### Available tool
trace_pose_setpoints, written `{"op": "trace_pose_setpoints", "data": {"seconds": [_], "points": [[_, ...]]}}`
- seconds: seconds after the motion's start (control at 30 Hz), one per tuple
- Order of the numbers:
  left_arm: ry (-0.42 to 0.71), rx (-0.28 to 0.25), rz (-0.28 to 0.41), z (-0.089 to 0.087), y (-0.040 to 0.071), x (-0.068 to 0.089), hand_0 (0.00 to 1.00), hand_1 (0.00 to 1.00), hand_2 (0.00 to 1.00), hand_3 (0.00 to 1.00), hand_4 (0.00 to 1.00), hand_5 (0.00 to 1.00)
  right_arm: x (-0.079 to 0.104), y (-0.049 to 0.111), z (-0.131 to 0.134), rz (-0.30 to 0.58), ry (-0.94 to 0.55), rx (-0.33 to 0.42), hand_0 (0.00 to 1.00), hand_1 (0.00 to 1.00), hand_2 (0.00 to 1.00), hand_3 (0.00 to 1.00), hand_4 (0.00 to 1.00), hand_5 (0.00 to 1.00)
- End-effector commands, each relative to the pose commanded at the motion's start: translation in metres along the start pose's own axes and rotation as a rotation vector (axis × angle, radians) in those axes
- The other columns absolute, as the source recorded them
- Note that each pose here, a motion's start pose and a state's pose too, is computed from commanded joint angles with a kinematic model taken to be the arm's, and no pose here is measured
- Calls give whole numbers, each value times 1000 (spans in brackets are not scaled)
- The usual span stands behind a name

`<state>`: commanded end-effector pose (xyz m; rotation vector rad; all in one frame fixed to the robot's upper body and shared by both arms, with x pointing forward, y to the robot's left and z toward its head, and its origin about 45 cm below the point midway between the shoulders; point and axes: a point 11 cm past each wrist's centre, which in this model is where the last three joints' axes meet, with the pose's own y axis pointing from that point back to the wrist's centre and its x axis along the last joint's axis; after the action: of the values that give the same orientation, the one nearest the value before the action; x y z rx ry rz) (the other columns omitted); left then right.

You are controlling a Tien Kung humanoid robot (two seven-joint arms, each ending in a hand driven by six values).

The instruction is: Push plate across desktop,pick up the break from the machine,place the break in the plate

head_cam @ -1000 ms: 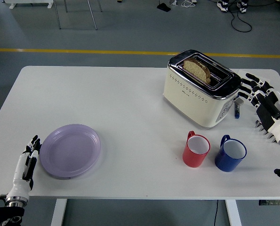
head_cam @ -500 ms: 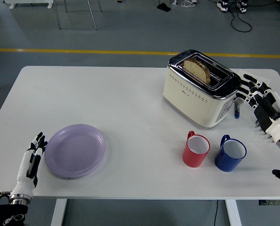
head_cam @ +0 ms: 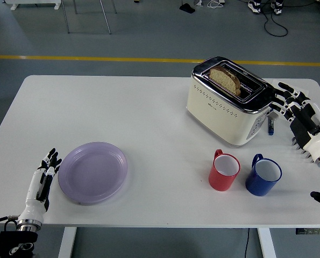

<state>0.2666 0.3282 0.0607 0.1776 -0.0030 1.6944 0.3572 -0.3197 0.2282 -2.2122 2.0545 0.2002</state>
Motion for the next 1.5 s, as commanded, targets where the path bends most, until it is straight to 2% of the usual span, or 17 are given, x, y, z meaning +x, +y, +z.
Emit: {"op": "trace_pose_setpoints", "data": {"seconds": [0.13,0.4,0.7,1.27,1.5], "points": [[5,-8,-6,3,0,-1,853,894,980,969,570,998,-1,0,1,-4,0,-4,804,757,785,788,524,467],[12,10,-24,0,1,-6,831,896,983,972,569,998,0,0,1,-1,0,-3,803,755,784,787,524,465],[2,-8,-5,4,3,-2,835,893,981,966,571,998,-1,0,0,-2,-1,0,802,756,781,785,524,464],[0,8,-10,0,2,-3,830,893,981,964,570,998,-1,-2,-2,-2,-4,5,802,755,780,785,524,463],[5,14,-35,1,-1,-10,830,894,981,962,575,998,-1,-2,-3,1,-4,9,802,755,780,785,524,463]]}}
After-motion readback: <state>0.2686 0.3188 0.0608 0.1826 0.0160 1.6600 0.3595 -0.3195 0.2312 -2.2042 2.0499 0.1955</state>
